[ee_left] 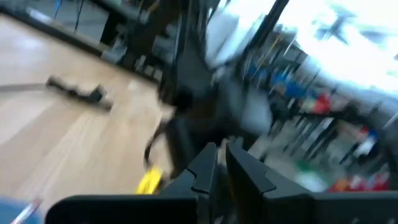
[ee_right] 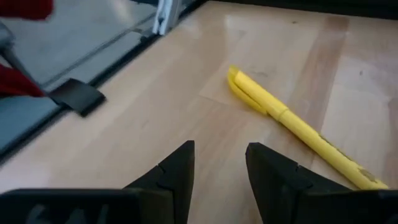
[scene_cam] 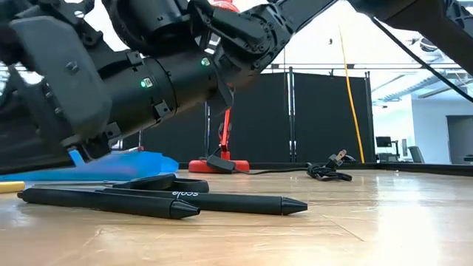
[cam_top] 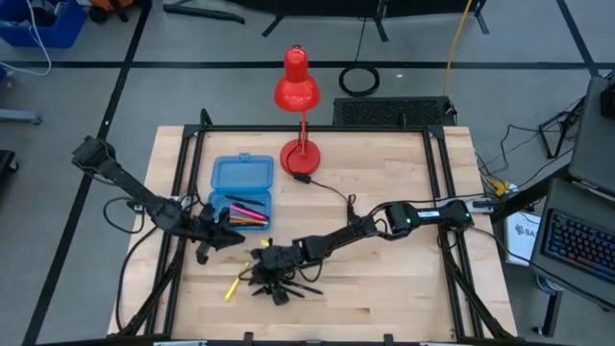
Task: Pick & place school supplies into a supply box
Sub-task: Put the yellow pen into the blue supply box
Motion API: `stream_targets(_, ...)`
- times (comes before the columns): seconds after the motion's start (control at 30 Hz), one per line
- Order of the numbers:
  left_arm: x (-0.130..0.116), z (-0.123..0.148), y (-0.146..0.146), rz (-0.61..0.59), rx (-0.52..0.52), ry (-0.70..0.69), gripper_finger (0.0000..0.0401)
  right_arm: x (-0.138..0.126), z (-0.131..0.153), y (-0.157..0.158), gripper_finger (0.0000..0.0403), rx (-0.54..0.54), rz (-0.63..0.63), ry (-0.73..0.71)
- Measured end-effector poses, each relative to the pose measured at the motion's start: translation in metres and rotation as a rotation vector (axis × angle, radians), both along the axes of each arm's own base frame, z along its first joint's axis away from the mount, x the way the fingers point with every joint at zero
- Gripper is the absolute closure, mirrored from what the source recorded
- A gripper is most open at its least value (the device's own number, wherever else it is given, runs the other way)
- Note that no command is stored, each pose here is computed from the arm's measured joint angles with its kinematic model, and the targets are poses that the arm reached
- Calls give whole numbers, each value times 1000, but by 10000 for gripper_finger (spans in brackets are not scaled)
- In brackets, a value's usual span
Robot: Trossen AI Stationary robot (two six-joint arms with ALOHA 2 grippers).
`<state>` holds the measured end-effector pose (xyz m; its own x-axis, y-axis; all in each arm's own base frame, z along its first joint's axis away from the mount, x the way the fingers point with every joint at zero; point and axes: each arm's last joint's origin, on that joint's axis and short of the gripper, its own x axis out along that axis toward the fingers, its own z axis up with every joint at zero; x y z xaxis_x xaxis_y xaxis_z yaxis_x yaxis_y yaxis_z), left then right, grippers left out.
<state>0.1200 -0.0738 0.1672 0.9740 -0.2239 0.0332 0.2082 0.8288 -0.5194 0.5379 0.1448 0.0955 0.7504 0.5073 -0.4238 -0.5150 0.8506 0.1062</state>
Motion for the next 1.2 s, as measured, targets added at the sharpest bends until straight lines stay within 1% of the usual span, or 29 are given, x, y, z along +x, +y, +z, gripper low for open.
stream_targets(0.1, -1, 11, 1, 18, -76, -93, 364, -2, 0, 9, 271, -28, -5, -10)
stream_targets(0.2, 0, 16, -1, 35, -88, -102, 364, -4, -2, 12, 271, -38, -7, 3)
stream_targets(0.3, 1, 17, -5, 65, -144, -25, 369, -6, -6, 11, 271, -50, -11, 57)
stream_targets(0.37, 2, 18, -10, 78, -141, 49, 380, -9, -2, 10, 271, -56, -9, 92)
stream_targets(0.43, 2, 21, -16, 92, -140, 116, 394, -11, 0, 11, 271, -49, 10, 97)
stream_targets(0.57, -1, 39, -28, 138, -118, 173, 391, -20, 7, 14, 271, -60, 26, 97)
stream_targets(0.6, -2, 42, -31, 135, -112, 186, 390, -23, 9, 15, 271, -64, 29, 101)
stream_targets(0.7, -5, 48, -40, 107, -141, 249, 396, -32, 16, 15, 271, -67, 31, 102)
stream_targets(0.77, -6, 45, -47, 97, -173, 308, 397, -38, 20, 12, 271, -72, 4, 110)
stream_targets(0.83, -6, 39, -56, 114, -214, 353, 395, -47, 22, 9, 271, -86, -22, 116)
stream_targets(0.93, -4, 26, -71, 123, -266, 430, 397, -62, 28, 3, 271, -92, -53, 89)
stream_targets(1.0, -2, 20, -82, 130, -291, 467, 398, -73, 33, -1, 271, -81, -71, 37)
stream_targets(1.1, 2, 15, -99, 139, -308, 510, 396, -92, 41, -7, 271, -42, -79, -35)
stream_targets(1.2, 9, 11, -113, 171, -281, 565, 396, -111, 43, -13, 271, -7, -90, -79)
